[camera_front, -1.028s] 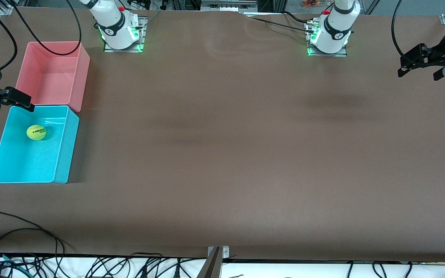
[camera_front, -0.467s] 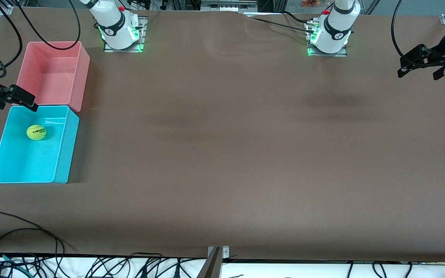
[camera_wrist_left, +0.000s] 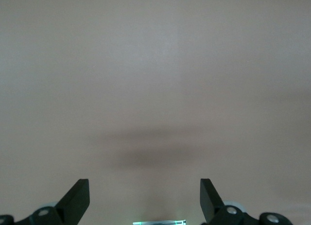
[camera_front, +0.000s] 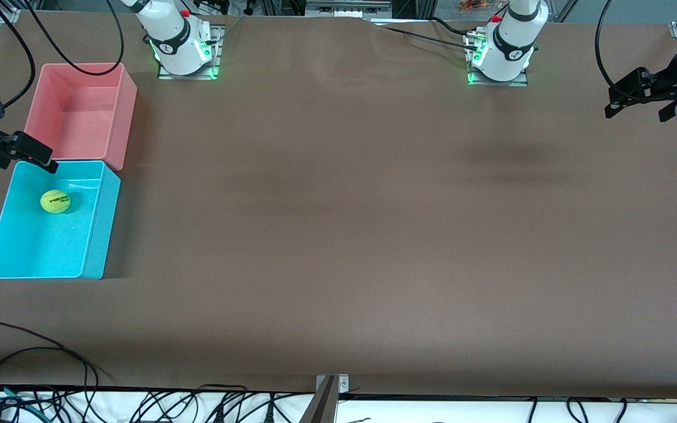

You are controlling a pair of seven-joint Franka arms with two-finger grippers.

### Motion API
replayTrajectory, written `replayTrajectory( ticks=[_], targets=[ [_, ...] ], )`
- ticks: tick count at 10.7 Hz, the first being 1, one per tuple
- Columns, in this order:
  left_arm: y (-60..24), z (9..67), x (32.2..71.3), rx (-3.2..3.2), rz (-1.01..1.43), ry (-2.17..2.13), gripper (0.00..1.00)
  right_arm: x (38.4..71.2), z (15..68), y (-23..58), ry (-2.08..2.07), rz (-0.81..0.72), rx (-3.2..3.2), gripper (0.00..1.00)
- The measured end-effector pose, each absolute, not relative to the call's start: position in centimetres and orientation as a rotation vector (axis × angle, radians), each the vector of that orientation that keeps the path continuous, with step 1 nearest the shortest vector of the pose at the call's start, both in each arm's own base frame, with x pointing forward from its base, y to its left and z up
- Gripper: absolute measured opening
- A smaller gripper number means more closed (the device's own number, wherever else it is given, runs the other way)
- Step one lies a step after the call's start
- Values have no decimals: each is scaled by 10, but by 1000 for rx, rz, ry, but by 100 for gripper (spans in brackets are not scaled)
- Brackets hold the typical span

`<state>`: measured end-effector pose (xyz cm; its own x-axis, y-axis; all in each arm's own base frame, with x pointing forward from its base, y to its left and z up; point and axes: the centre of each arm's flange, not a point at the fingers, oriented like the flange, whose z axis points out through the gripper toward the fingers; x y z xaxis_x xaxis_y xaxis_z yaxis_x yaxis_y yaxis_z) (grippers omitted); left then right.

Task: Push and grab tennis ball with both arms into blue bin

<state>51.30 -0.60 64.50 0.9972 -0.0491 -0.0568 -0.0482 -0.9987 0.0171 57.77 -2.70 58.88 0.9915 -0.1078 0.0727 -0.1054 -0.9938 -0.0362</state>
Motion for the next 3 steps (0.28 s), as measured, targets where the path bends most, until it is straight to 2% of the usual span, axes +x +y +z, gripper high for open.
replayTrajectory(
  ticks=[3],
  targets=[
    [-6,645,513,3124,-89,-76,100,571,599,-28,169,-126,-3116,100]
  ],
)
